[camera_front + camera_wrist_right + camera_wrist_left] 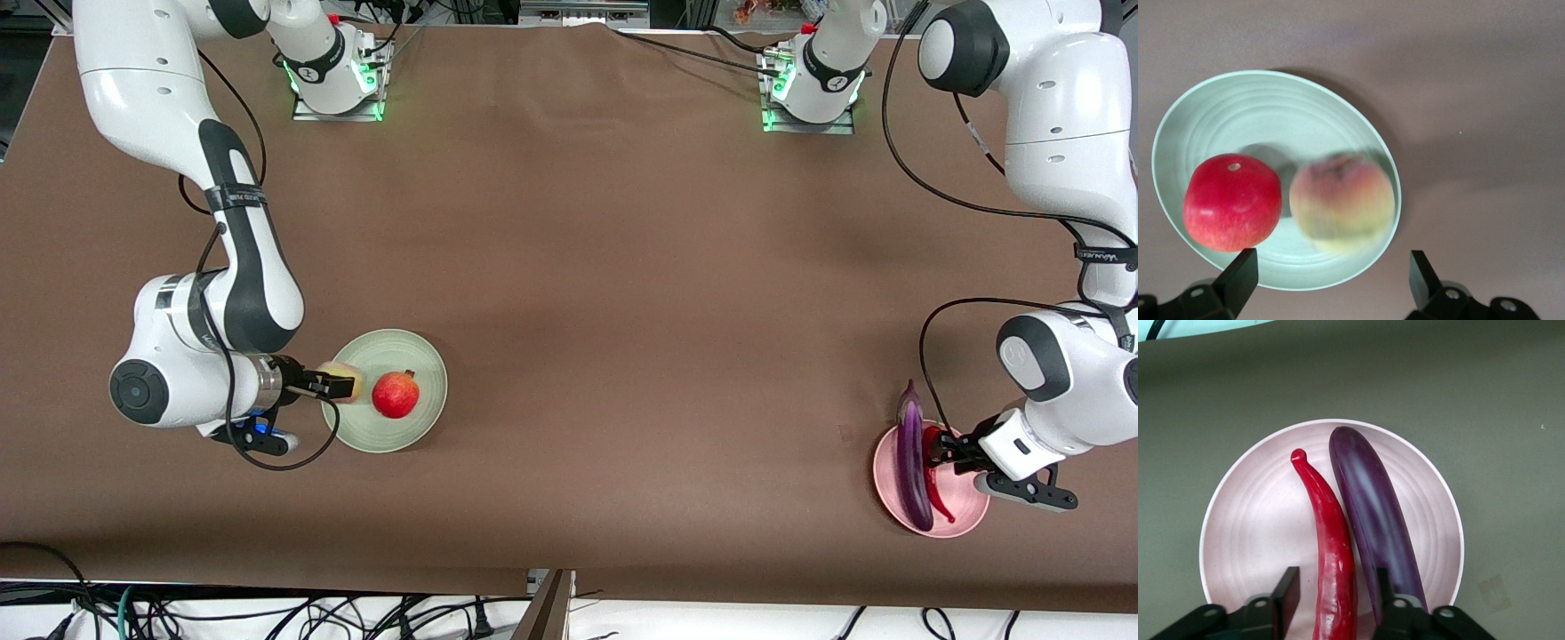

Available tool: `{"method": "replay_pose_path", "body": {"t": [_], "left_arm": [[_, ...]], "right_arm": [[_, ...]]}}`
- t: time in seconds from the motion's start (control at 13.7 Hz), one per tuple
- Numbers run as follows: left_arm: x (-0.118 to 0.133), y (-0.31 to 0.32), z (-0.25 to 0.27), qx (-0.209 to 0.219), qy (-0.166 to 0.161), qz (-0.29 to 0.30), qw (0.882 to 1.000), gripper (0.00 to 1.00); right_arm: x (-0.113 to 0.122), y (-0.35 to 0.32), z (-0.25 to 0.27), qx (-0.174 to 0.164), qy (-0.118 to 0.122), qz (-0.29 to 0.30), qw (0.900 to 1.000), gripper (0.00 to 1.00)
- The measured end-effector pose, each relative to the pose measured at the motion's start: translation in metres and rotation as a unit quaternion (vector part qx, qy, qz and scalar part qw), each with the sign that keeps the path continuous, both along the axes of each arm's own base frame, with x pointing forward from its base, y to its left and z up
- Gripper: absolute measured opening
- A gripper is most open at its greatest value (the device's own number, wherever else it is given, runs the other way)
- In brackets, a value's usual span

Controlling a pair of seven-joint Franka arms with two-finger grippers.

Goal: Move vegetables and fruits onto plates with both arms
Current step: 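Lower the peach onto the green plate while the left gripper lowers the chili, then open both grippers and lift them away from the plates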

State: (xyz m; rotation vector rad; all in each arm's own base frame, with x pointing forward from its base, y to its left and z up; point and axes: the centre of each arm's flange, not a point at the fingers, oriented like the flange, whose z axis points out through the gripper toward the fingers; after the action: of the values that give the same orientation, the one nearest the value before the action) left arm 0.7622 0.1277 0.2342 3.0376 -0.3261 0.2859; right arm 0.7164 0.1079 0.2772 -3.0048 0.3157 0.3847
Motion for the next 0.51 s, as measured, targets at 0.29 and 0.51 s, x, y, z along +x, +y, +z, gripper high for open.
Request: {"method": "replay_pose_path", "body": {"t": [0.29, 0.51], "left_arm": [[0.004, -0.008, 0.036, -0.018, 0.028, 0.006, 0.999, 0.98], [0.002, -0.015, 0.092, -0.03, 0.066, 0.021, 0.997, 1.0]], "right_arm": [[0.001, 0.005, 0.01, 0.001, -0.009, 0.003, 1.0, 1.0], [0.004, 0.005, 0.061, -0.01, -0.047, 0.014, 0.999, 1.0]]}}
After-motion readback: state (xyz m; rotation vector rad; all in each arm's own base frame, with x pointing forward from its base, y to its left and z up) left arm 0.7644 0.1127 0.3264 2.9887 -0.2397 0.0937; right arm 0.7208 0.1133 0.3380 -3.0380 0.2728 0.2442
